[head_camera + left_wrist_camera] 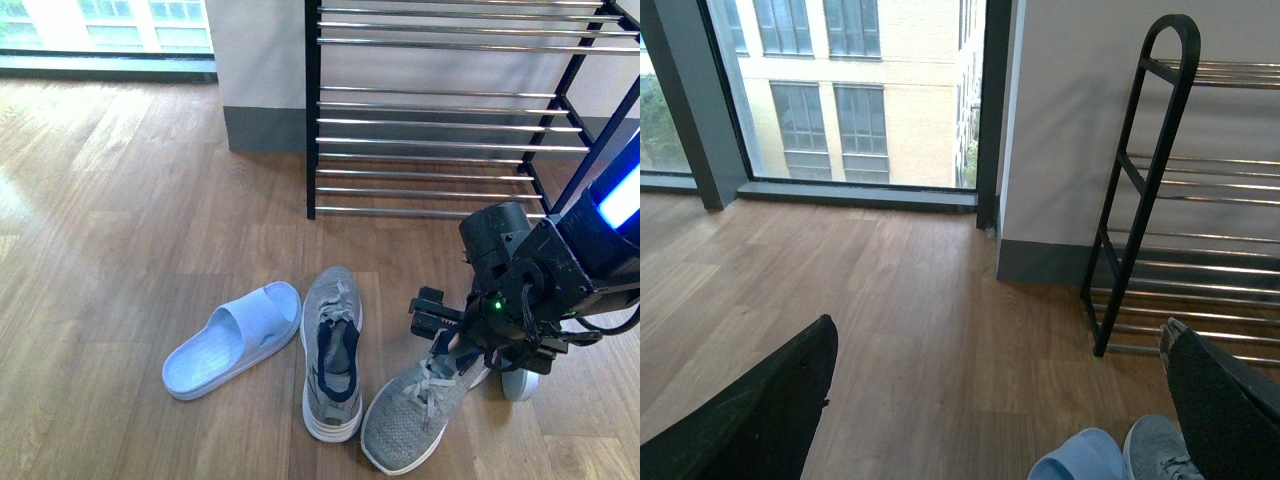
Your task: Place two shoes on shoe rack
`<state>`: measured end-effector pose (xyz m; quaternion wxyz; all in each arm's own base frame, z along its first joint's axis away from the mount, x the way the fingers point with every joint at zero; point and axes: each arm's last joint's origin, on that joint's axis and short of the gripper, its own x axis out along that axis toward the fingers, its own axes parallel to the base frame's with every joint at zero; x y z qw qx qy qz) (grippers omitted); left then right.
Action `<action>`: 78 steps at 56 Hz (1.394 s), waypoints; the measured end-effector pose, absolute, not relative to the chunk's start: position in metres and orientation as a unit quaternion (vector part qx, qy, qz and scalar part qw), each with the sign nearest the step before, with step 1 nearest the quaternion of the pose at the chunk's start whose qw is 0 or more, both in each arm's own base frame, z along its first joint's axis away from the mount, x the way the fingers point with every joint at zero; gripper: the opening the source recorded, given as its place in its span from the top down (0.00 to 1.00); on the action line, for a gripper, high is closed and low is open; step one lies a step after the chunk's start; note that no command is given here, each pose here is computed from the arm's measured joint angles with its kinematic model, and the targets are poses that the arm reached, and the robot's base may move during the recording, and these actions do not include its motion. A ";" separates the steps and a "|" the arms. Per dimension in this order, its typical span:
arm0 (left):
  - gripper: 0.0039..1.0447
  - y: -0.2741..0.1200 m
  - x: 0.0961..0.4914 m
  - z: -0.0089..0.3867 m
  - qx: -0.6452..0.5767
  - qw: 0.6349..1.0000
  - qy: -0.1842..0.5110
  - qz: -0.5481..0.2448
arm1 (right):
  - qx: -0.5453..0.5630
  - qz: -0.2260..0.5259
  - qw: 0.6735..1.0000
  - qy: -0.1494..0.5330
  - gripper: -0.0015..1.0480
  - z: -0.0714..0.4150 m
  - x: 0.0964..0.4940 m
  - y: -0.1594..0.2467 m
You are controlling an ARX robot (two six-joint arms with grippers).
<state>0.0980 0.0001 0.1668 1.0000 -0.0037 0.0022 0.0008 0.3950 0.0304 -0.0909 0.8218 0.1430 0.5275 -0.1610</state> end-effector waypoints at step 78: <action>0.09 0.000 0.098 0.167 -0.004 1.000 0.002 0.001 | 0.111 -0.135 0.828 0.533 0.19 -0.128 0.449 0.037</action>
